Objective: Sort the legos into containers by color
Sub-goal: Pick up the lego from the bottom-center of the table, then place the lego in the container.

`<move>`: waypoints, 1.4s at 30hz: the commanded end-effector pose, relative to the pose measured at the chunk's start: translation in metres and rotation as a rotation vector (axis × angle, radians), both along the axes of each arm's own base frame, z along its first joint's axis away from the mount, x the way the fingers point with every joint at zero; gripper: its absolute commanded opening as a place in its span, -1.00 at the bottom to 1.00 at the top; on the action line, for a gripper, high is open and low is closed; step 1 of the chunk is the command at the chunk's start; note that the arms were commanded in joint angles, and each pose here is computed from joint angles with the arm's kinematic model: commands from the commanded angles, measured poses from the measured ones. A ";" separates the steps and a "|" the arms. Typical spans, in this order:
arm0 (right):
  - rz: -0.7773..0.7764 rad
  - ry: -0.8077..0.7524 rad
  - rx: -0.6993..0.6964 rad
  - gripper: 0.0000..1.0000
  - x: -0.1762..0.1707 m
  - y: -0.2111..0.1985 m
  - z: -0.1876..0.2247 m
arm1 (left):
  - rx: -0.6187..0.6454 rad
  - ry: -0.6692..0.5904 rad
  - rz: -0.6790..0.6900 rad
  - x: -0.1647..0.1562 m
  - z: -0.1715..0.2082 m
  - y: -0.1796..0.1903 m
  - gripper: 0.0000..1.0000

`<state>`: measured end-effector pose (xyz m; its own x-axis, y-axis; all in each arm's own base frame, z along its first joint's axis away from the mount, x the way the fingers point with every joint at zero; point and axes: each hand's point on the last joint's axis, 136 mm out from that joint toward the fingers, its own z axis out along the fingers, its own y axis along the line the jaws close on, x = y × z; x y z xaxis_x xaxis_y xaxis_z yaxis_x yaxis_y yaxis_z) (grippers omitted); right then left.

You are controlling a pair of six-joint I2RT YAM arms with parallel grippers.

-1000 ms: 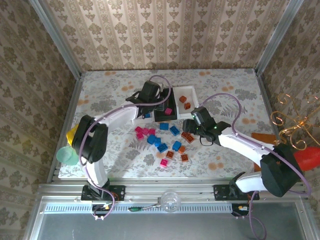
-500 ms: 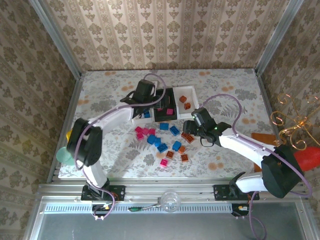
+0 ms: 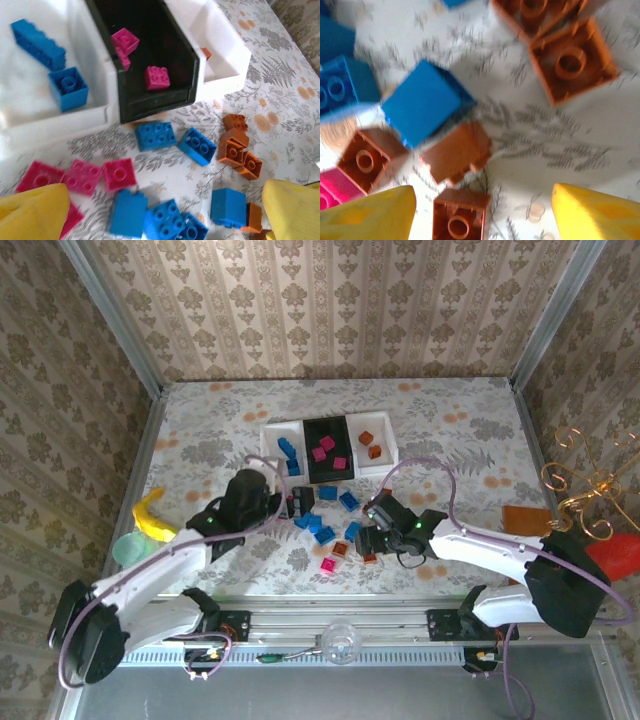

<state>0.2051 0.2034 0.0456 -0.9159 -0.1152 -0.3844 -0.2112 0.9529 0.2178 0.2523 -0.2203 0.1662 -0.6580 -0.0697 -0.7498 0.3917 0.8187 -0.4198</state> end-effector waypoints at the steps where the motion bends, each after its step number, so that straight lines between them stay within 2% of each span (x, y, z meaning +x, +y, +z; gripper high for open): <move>1: 0.027 0.046 -0.029 0.46 -0.017 0.001 -0.008 | -0.019 0.012 0.056 -0.009 -0.006 0.017 1.00; 10: 0.082 0.040 -0.135 0.30 -0.018 0.012 -0.024 | 0.019 0.079 0.081 -0.027 -0.038 0.035 1.00; 18: 0.108 0.031 -0.138 -0.09 -0.017 0.016 -0.026 | 0.015 0.116 0.071 -0.031 -0.051 0.032 1.00; 23: 0.150 -0.015 -0.095 -0.35 -0.016 0.020 -0.004 | 0.017 0.119 0.067 -0.030 -0.051 0.031 1.00; 26: 0.156 -0.076 -0.061 -0.42 -0.005 0.022 0.024 | 0.019 0.118 0.065 -0.029 -0.051 0.030 1.00; 29: 0.095 -0.156 -0.009 -0.43 0.026 0.017 0.057 | 0.026 0.120 0.058 -0.029 -0.052 0.028 1.00; 34: -0.148 -0.265 0.063 -0.43 0.111 -0.013 0.100 | 0.047 0.144 0.044 -0.030 -0.058 0.025 1.00; 37: -0.234 -0.280 0.052 -0.42 0.157 -0.024 0.103 | 0.063 0.152 0.028 -0.033 -0.061 0.023 1.00; 42: -0.324 -0.252 -0.014 -0.42 0.217 -0.034 0.083 | 0.084 0.161 0.011 -0.038 -0.065 0.021 1.00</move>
